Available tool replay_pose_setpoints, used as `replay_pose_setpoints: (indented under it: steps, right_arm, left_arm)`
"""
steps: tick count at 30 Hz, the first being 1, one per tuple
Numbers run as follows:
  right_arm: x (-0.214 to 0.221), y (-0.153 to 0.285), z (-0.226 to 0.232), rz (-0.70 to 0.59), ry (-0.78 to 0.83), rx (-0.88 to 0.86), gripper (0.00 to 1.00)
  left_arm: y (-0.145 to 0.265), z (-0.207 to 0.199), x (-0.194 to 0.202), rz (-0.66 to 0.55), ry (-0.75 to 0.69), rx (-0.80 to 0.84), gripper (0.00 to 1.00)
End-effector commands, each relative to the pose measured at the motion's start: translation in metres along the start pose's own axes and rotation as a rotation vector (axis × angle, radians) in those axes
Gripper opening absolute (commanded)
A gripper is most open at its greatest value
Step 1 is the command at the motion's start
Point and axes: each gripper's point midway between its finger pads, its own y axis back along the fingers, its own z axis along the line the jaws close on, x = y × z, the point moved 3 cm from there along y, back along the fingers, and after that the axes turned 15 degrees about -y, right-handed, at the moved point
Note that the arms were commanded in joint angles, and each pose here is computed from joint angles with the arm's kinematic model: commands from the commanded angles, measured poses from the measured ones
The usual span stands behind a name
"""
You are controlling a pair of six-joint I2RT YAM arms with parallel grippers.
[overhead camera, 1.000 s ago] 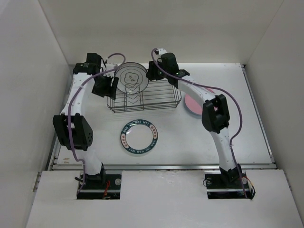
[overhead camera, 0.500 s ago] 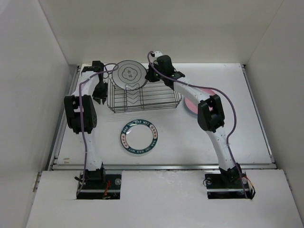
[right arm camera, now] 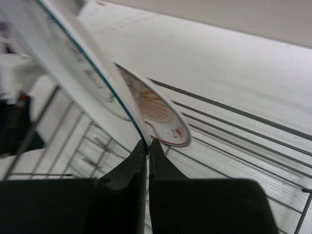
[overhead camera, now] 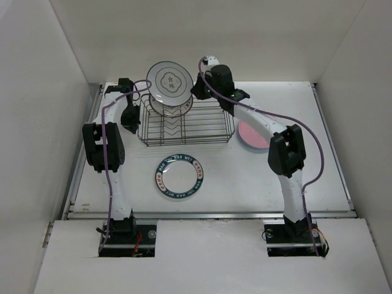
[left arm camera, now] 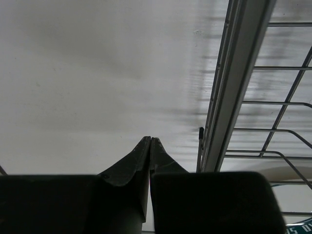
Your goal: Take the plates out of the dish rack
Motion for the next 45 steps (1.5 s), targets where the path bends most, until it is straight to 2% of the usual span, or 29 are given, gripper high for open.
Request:
replay_pose_setpoints:
  steps: [1, 5, 9, 11, 13, 15, 22, 25, 28, 31, 32, 33, 35, 36, 39, 40, 42, 45]
  right_arm:
    - [-0.102, 0.081, 0.08, -0.262, -0.029, -0.159, 0.0]
    - [-0.092, 0.102, 0.069, -0.238, -0.032, -0.093, 0.0]
    - [-0.07, 0.124, 0.065, -0.152, 0.008, -0.094, 0.0]
    - [-0.039, 0.136, 0.072, -0.001, 0.067, -0.191, 0.0]
    - [-0.022, 0.155, 0.08, 0.093, 0.116, -0.27, 0.0]
    - [0.019, 0.177, 0.09, 0.252, 0.124, -0.359, 0.0]
    - [0.118, 0.212, 0.079, 0.64, 0.14, -0.366, 0.0]
    - [0.151, 0.207, 0.066, 0.728, 0.136, -0.296, 0.0]
    - [0.166, 0.192, 0.058, 0.745, 0.112, -0.245, 0.0]
    - [0.18, 0.181, 0.06, 0.764, 0.094, -0.232, 0.02]
    - [0.181, 0.179, 0.061, 0.751, 0.099, -0.214, 0.13]
    - [0.188, 0.177, 0.06, 0.763, 0.107, -0.2, 0.19]
    - [0.189, 0.174, 0.054, 0.766, 0.111, -0.166, 0.31]
    - [0.189, 0.174, 0.056, 0.763, 0.126, -0.148, 0.44]
    - [0.177, 0.172, 0.05, 0.715, 0.148, -0.07, 0.56]
    - [0.168, 0.176, 0.052, 0.683, 0.158, -0.065, 0.73]
    - [0.151, 0.178, 0.059, 0.626, 0.173, -0.064, 0.79]
    - [0.116, 0.183, 0.079, 0.533, 0.199, -0.1, 0.83]
  left_arm:
    - [0.009, -0.004, -0.004, -0.03, 0.042, 0.024, 0.0]
    - [0.011, -0.002, -0.006, -0.043, 0.06, 0.039, 0.0]
    - [0.011, -0.004, -0.007, -0.045, 0.06, 0.05, 0.0]
    - [0.011, -0.004, -0.007, -0.045, 0.06, 0.05, 0.0]
    - [0.014, -0.002, -0.007, -0.052, 0.06, 0.037, 0.0]
    - [0.016, 0.0, -0.009, -0.059, 0.069, 0.026, 0.0]
    - [0.026, 0.011, -0.013, -0.09, 0.08, -0.022, 0.0]
    - [0.03, 0.015, -0.015, -0.102, 0.091, -0.051, 0.0]
    - [0.035, 0.022, -0.014, -0.109, 0.113, -0.077, 0.0]
    - [0.041, 0.024, -0.01, -0.123, 0.121, -0.073, 0.27]
    - [0.038, 0.023, -0.008, -0.115, 0.121, -0.07, 0.37]
    - [0.043, 0.023, -0.009, -0.134, 0.122, -0.075, 0.55]
    - [0.046, 0.023, -0.007, -0.138, 0.113, -0.077, 0.64]
    - [0.05, 0.024, -0.008, -0.147, 0.113, -0.079, 0.67]
    - [0.053, 0.024, -0.008, -0.156, 0.113, -0.081, 0.74]
    - [0.053, 0.024, -0.008, -0.156, 0.113, -0.081, 0.74]
    - [0.051, 0.023, -0.005, -0.146, 0.113, -0.078, 0.75]
    - [0.057, 0.024, -0.008, -0.165, 0.114, -0.083, 0.75]
